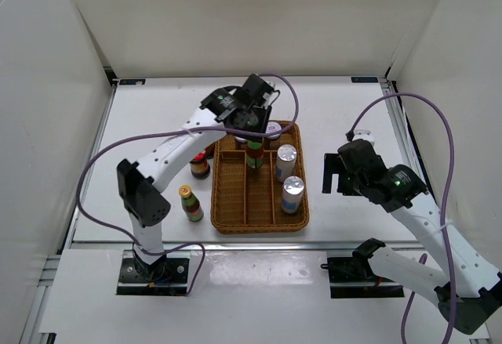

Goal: Organize the condiment bottles

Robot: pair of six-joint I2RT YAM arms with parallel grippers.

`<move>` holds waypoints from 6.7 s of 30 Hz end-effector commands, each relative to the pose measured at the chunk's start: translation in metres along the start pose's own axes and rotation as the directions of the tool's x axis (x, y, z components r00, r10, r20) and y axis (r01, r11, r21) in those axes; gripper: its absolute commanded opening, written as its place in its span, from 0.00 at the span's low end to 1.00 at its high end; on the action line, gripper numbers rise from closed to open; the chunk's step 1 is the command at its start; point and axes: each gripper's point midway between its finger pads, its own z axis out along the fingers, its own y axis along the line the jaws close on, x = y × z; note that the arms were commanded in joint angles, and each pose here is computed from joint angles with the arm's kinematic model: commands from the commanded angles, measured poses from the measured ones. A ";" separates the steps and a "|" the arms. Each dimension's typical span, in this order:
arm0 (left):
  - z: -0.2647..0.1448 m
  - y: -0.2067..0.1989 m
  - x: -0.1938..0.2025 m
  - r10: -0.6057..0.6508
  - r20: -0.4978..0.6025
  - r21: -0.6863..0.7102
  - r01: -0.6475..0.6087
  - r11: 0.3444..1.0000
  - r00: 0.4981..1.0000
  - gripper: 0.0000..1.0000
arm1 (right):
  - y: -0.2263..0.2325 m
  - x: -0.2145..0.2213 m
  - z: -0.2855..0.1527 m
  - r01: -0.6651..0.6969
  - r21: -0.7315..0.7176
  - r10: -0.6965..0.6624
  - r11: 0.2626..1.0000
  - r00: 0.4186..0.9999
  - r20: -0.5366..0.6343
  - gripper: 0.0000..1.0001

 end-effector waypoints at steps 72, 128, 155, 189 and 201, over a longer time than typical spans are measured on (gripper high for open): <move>-0.081 0.125 0.191 -0.482 0.227 -0.287 0.531 0.797 0.846 0.95 | 0.015 0.014 0.016 0.070 0.008 -0.069 0.998 0.995 -0.071 1.00; -0.008 -0.060 0.046 -0.200 0.253 0.080 0.186 0.979 0.946 0.11 | 0.014 0.020 0.022 0.090 0.051 -0.084 0.995 0.992 -0.098 1.00; -0.087 0.105 0.037 -0.244 0.422 -0.145 0.330 0.933 0.873 1.00 | 0.014 0.019 0.020 0.094 0.049 -0.089 0.994 0.992 -0.086 1.00; 0.065 0.192 -0.002 -0.343 0.185 -0.170 0.373 0.912 0.921 0.42 | 0.017 0.022 0.022 0.108 0.044 -0.103 0.993 0.989 -0.105 1.00; -0.104 0.144 -0.081 -0.204 0.530 -0.038 0.264 0.964 0.823 0.11 | 0.018 0.023 0.025 0.116 0.052 -0.109 0.992 0.987 -0.120 1.00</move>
